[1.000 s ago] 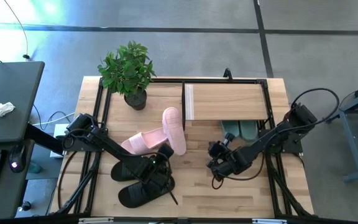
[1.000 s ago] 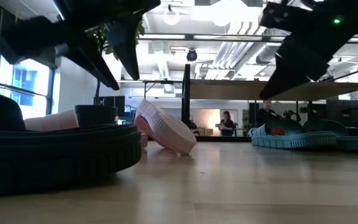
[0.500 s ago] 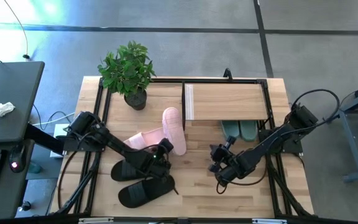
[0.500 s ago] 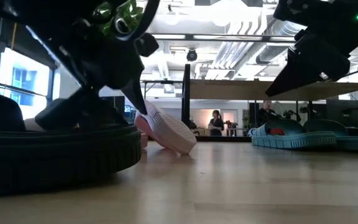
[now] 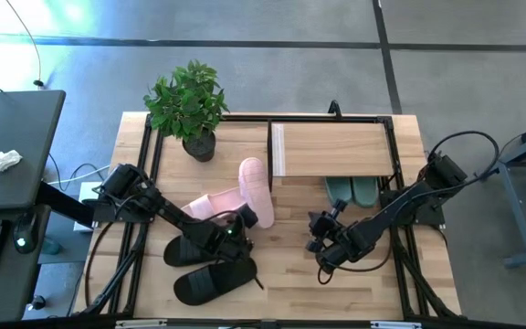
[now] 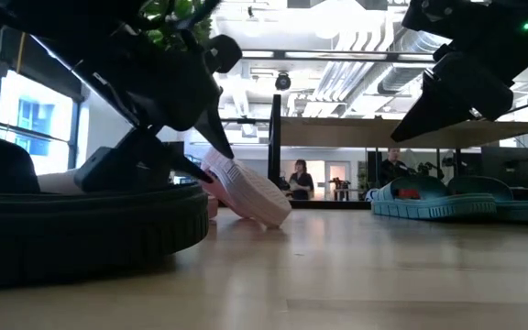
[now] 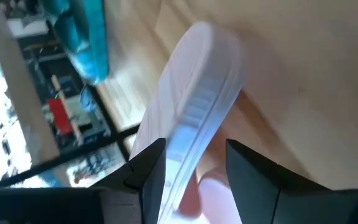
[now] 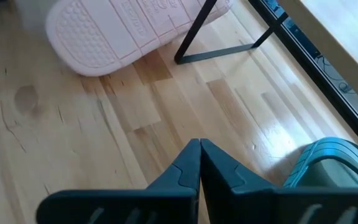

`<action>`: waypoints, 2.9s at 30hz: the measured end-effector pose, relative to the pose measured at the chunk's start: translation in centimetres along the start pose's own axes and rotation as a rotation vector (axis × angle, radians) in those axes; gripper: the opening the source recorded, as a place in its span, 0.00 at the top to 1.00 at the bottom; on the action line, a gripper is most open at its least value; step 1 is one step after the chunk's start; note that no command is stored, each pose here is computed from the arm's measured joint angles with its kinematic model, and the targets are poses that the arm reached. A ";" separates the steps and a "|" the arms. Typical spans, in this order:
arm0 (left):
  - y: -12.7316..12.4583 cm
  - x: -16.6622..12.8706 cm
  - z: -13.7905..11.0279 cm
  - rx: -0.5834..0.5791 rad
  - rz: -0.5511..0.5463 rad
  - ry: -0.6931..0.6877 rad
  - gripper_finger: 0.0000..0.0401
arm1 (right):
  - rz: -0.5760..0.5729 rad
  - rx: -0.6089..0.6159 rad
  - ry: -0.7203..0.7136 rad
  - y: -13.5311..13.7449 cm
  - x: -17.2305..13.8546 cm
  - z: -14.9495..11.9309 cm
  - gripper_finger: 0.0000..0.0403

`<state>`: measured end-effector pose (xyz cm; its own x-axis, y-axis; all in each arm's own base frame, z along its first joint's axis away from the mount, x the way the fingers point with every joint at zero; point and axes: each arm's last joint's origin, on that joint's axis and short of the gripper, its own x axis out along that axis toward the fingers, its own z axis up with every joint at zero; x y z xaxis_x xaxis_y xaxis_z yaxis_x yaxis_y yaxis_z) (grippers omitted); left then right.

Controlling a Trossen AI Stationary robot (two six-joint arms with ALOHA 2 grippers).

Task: Pick and place slides into the shelf
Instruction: Put the right pink slide under the shelf

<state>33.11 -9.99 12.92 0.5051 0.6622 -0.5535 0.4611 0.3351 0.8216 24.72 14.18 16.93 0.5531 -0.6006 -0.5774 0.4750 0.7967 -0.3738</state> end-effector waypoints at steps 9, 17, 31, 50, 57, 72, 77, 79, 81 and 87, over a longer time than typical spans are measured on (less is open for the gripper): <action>0.4 0.0 0.5 0.053 0.017 -0.047 0.63 | -0.003 0.000 -0.004 0.0 0.0 0.0 1.00; 0.9 1.1 0.2 0.078 -0.059 -0.096 0.63 | -0.004 0.001 -0.004 0.0 0.0 0.0 1.00; 1.8 2.8 -0.9 0.049 -0.079 -0.061 0.63 | -0.004 0.001 -0.005 0.0 0.0 0.0 1.00; 3.0 4.0 -1.2 -0.186 -0.073 -0.081 0.84 | -0.009 0.021 -0.014 0.0 0.0 0.1 1.00; 2.3 3.0 -0.6 -0.198 -0.080 -0.091 0.93 | -0.011 0.023 -0.017 0.0 0.0 0.1 1.00; 0.6 -4.8 3.3 -0.128 0.054 -0.137 0.96 | -0.012 0.028 -0.066 0.3 0.0 0.5 1.00; 2.0 -7.8 4.7 -0.114 0.059 -0.182 0.96 | 0.040 0.018 -0.090 0.9 -0.1 1.0 1.00; 2.8 -8.9 5.2 -0.114 0.061 -0.199 0.96 | 0.086 0.011 -0.100 1.3 -0.2 1.3 1.00; 3.7 -9.9 5.6 -0.109 0.047 -0.219 0.96 | 0.135 -0.012 -0.128 1.8 -0.8 1.6 1.00; 6.7 -11.9 6.0 -0.158 -0.112 -0.296 0.96 | 0.259 -0.102 -0.243 3.6 -4.8 2.7 1.00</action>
<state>34.54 -19.68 24.21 0.6575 0.4003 -0.6383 0.4193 0.5094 0.7515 25.66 19.69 20.33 0.7982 -0.3673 -0.4774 0.2342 0.9195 -0.3157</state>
